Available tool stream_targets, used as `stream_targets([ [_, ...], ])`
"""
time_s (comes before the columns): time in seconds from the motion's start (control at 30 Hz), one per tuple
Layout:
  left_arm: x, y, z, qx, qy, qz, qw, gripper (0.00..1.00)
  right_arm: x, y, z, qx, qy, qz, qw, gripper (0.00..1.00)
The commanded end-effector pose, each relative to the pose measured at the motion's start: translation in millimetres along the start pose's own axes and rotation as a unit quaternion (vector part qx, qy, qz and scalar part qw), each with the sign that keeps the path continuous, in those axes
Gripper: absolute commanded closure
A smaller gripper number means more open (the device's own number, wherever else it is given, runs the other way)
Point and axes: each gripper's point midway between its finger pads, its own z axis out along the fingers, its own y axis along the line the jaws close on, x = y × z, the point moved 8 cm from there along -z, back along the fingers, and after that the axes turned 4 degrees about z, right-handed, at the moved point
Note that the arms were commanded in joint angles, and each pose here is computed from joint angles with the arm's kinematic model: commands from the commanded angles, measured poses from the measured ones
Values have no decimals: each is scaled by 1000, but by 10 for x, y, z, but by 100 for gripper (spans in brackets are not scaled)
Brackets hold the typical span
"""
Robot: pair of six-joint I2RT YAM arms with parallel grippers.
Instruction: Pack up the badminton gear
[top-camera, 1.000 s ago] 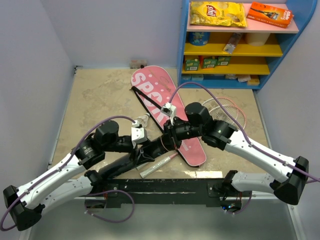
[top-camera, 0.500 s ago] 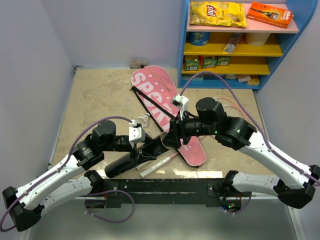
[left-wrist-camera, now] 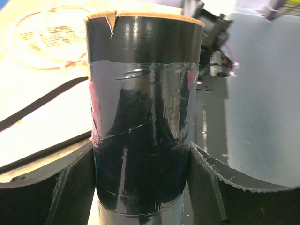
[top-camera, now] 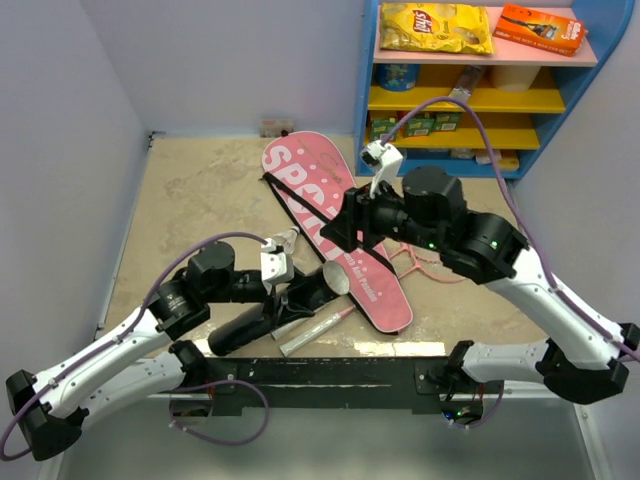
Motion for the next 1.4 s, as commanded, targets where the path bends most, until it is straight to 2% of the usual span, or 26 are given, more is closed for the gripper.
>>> stream_targets([
  [0.0, -159, 95, -62, -67, -25, 12, 997, 80, -58, -249, 398, 115, -15, -7, 993, 43],
  [0.1, -143, 218, -103, -136, -13, 3, 991, 80, -47, -350, 709, 158, -1, -8, 987, 45],
  [0.2, -107, 282, -128, -174, -1, -3, 985, 80, -92, -453, 918, 185, -15, -4, 983, 43],
  [0.37, -15, 483, -191, -284, 33, -37, 958, 79, -142, -995, 1076, 245, -46, 79, 965, 42],
  [0.43, 25, 581, -251, -334, 46, -51, 940, 78, -92, -1120, 1138, 242, -51, 111, 963, 42],
  [0.57, 142, 802, -363, -414, 73, -84, 903, 78, 269, -1346, 1303, 257, -12, 141, 956, 41],
  [0.9, 262, 1148, -714, -552, 83, -147, 817, 77, 984, -1409, 1672, 162, 73, 236, 956, 37],
  [1.07, 278, 1188, -770, -566, 79, -158, 805, 77, 1291, -1332, 1882, 133, 99, 261, 951, 36],
  [1.37, 284, 1197, -768, -557, 76, -161, 811, 78, 1614, -1219, 2258, 112, 120, 290, 943, 36],
])
